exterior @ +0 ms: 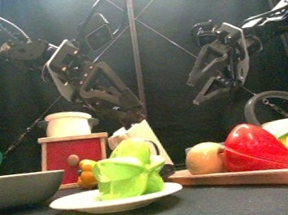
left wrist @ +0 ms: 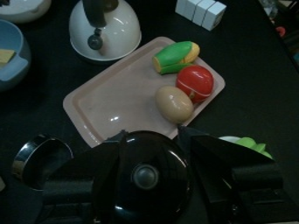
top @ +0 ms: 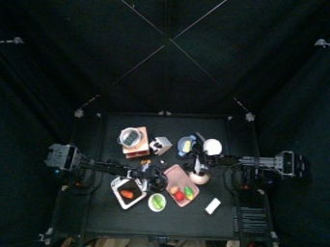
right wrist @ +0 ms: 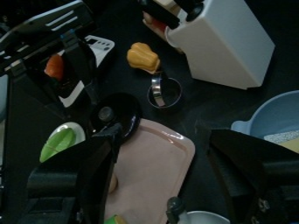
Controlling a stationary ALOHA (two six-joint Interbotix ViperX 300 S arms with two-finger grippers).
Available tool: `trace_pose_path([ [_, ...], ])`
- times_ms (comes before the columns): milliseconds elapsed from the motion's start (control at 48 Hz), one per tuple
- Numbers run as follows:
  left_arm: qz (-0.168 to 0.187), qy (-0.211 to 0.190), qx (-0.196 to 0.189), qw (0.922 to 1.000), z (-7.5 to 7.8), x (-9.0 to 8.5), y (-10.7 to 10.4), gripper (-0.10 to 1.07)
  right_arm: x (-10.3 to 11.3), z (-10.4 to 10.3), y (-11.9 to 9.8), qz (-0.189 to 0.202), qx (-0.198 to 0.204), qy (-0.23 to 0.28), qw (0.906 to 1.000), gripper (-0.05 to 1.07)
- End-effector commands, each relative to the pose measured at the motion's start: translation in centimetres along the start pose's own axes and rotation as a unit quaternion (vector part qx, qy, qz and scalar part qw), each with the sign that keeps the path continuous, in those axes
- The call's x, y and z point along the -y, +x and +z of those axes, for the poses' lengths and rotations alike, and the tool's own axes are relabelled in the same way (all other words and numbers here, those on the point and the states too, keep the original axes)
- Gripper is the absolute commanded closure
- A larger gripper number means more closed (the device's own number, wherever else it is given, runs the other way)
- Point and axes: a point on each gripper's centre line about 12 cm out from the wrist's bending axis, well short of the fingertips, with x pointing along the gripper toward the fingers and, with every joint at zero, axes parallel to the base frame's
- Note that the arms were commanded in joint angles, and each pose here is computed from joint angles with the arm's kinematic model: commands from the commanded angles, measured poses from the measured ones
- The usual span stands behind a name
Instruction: Grab pot lid
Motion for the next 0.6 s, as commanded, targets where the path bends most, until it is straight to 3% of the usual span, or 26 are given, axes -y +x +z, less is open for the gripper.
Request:
trace_pose_path([
  [0,0.003,-0.008,0.056,0.9984,2.0,-0.1,-1.2,0.11,-0.8,0.7,-0.1,0.013,0.011,-0.007,0.9998,0.05],
  [167,0.016,-0.017,0.128,0.9914,3.2,-1.2,-3.9,0.11,-1.9,1.2,0.7,0.031,0.010,-0.015,0.9993,0.05],
  [312,0.046,-0.057,0.124,0.9896,2.4,-2.7,-5.5,0.11,-3.5,2.1,2.3,0.051,0.008,-0.027,0.9983,0.05],
  [583,0.066,-0.068,0.142,0.9853,1.6,-3.8,-9.2,0.11,-7.3,-0.7,7.5,0.086,-0.064,-0.112,0.9878,0.05],
])
